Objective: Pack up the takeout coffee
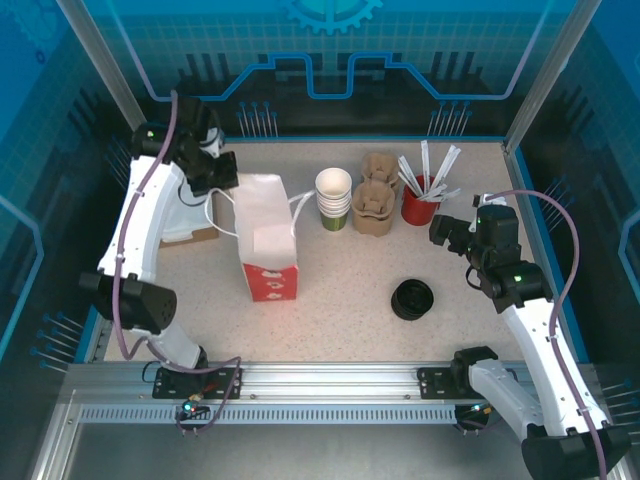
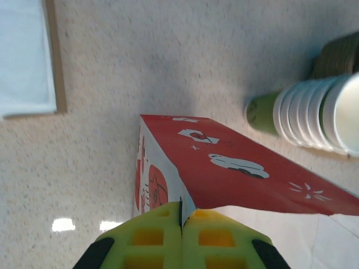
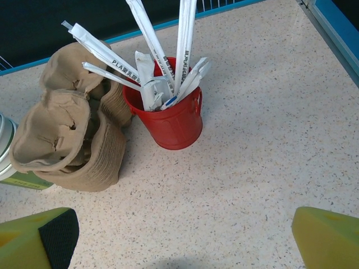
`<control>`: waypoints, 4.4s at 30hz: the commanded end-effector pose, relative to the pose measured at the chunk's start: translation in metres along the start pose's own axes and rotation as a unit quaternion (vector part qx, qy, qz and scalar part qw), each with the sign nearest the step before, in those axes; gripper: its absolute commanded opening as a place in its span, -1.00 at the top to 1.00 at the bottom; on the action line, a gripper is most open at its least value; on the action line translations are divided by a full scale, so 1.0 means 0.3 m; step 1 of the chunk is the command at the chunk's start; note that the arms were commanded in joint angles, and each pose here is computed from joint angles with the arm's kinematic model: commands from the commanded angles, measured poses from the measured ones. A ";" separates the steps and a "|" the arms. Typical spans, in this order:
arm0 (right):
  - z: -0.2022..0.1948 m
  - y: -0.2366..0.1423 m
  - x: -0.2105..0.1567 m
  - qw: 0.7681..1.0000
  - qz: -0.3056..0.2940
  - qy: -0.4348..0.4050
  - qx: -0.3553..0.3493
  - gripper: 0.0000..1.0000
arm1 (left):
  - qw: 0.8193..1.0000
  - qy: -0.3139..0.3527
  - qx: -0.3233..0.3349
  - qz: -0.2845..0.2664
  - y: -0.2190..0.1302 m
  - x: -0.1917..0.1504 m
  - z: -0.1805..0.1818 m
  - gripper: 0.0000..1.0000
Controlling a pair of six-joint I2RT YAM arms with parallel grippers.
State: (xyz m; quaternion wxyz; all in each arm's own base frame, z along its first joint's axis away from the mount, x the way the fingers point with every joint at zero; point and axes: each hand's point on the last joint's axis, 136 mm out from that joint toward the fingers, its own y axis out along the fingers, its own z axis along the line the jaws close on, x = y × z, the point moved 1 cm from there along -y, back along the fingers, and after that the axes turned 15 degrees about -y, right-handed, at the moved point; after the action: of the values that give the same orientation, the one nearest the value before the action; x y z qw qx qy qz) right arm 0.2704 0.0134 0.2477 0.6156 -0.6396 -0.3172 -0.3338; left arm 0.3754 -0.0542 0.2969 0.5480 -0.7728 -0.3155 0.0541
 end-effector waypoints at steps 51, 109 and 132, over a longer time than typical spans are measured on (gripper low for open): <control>0.463 0.101 0.211 0.977 0.109 0.005 0.183 -0.56 | 0.939 0.033 -0.333 -0.078 -0.468 -0.419 -0.088 -0.66; 0.687 0.119 0.453 0.957 0.135 -0.053 0.249 0.96 | 0.973 -0.043 -0.226 0.000 0.121 -0.620 0.022 -0.70; 0.621 0.233 -0.186 0.942 0.241 -0.032 0.232 0.96 | 0.970 -0.065 -0.232 0.022 0.188 -0.603 -0.038 -0.73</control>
State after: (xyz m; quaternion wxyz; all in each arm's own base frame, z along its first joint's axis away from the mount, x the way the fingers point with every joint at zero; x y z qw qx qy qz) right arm 0.2914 0.1856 0.1631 0.7962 -0.5579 -0.2264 -0.0597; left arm 0.2556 -0.1663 0.1870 0.3530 -0.8712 -0.3372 0.0512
